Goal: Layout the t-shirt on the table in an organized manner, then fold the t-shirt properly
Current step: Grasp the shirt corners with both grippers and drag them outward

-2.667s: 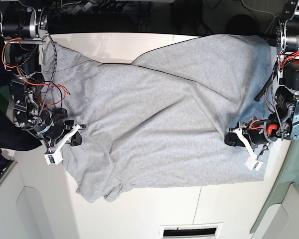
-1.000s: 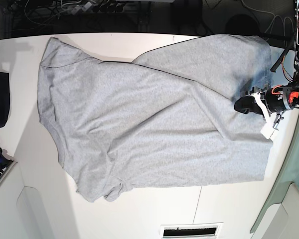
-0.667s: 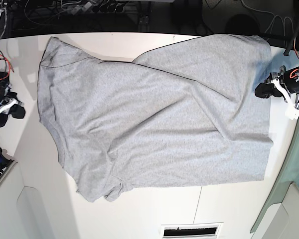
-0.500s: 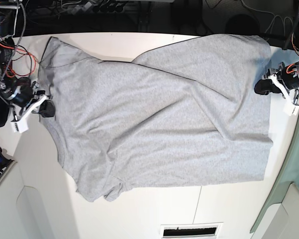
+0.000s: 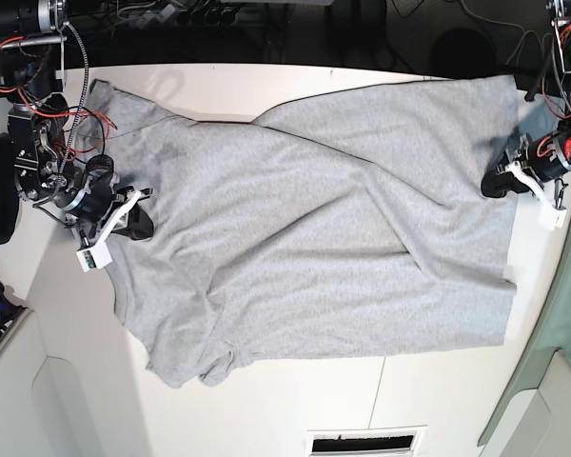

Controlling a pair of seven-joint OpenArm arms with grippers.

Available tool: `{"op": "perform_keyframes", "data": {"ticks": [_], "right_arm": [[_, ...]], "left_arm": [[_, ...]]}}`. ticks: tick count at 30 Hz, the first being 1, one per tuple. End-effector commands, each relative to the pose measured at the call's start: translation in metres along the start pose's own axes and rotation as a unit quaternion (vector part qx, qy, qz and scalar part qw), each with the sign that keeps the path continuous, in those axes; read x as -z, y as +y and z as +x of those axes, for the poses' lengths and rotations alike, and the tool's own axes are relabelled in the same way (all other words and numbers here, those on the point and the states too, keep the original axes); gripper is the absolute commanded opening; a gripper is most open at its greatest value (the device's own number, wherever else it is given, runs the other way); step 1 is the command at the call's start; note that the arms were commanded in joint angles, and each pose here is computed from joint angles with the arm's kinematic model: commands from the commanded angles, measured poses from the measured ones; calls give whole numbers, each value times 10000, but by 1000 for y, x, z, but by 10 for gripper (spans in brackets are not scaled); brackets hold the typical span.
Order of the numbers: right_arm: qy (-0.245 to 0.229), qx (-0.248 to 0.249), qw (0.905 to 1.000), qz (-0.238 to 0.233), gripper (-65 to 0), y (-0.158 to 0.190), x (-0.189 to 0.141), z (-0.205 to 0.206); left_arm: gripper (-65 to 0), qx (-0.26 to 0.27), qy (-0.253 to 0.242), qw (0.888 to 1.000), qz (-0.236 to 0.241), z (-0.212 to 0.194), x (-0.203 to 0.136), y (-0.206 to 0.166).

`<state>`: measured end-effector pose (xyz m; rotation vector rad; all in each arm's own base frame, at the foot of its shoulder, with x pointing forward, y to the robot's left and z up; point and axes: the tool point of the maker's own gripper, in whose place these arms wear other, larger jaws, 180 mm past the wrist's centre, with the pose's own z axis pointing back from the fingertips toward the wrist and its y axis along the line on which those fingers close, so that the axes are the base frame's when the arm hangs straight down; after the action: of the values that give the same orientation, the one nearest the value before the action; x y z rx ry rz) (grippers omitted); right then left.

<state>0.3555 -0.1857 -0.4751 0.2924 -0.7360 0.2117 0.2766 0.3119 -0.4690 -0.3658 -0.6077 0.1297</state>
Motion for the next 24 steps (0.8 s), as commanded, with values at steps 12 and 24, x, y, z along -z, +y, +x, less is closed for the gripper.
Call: {"op": "perform_keyframes", "data": {"ticks": [12,24], "right_arm": [[23,362,9970,-689,-650,-58,-25,4],[-1033,1406,9816,-774,-650,-102,-93,65]], "left_arm": [[-620,640,356,9972,-153,47,21,-24],[-516,128,212,9975,-660,77,-31,-17]]}}
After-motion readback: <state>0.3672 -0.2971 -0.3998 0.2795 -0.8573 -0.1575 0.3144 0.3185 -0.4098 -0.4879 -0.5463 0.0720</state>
